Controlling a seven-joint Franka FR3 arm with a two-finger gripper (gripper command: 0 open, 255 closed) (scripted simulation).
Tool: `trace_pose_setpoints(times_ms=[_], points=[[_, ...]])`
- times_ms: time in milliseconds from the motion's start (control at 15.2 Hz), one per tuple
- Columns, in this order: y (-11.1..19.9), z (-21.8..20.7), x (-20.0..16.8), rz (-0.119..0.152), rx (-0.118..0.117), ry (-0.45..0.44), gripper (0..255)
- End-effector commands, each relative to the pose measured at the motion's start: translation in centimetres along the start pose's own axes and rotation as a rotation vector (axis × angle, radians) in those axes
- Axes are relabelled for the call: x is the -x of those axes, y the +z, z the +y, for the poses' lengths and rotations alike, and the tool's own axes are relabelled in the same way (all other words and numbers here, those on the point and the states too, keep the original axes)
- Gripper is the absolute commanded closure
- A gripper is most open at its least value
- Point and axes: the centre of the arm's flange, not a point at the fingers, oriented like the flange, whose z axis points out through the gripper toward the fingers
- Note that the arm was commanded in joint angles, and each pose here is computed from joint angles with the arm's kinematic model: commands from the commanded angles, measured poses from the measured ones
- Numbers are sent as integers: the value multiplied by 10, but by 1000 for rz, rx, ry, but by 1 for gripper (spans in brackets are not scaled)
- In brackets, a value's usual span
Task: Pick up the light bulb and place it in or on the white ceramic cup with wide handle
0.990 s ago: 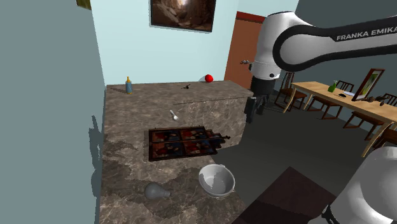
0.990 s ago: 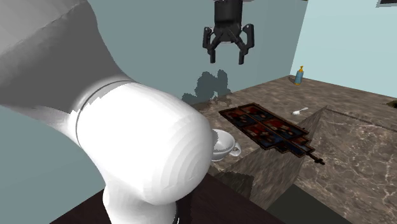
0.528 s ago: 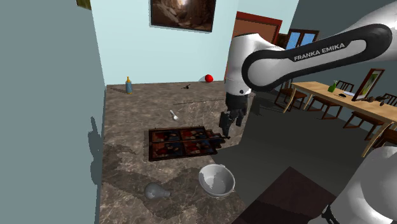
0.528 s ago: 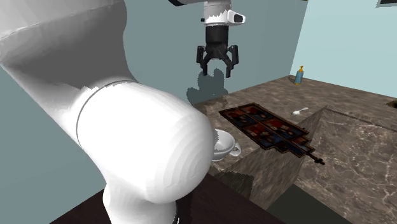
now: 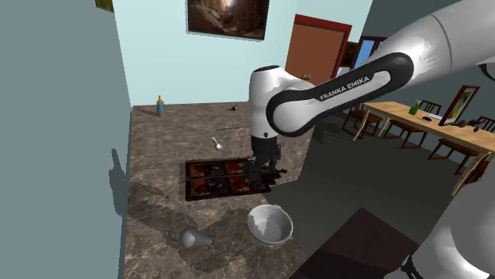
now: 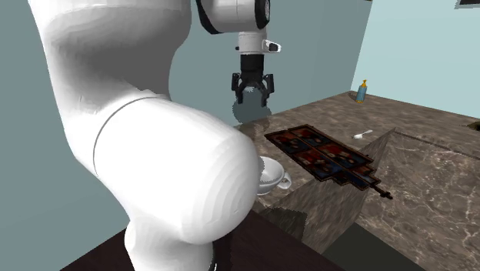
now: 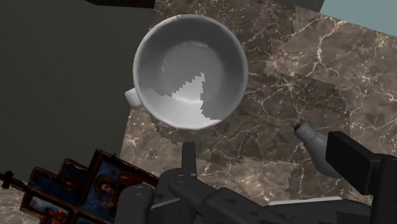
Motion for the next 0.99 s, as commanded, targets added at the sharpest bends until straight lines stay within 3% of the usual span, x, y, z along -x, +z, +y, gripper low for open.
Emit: trace_pose_setpoints(times_ms=[0, 924], points=[[16, -19, -18, -7, 0, 5, 0], [122, -134, -125, -56, 9, 29, 0]])
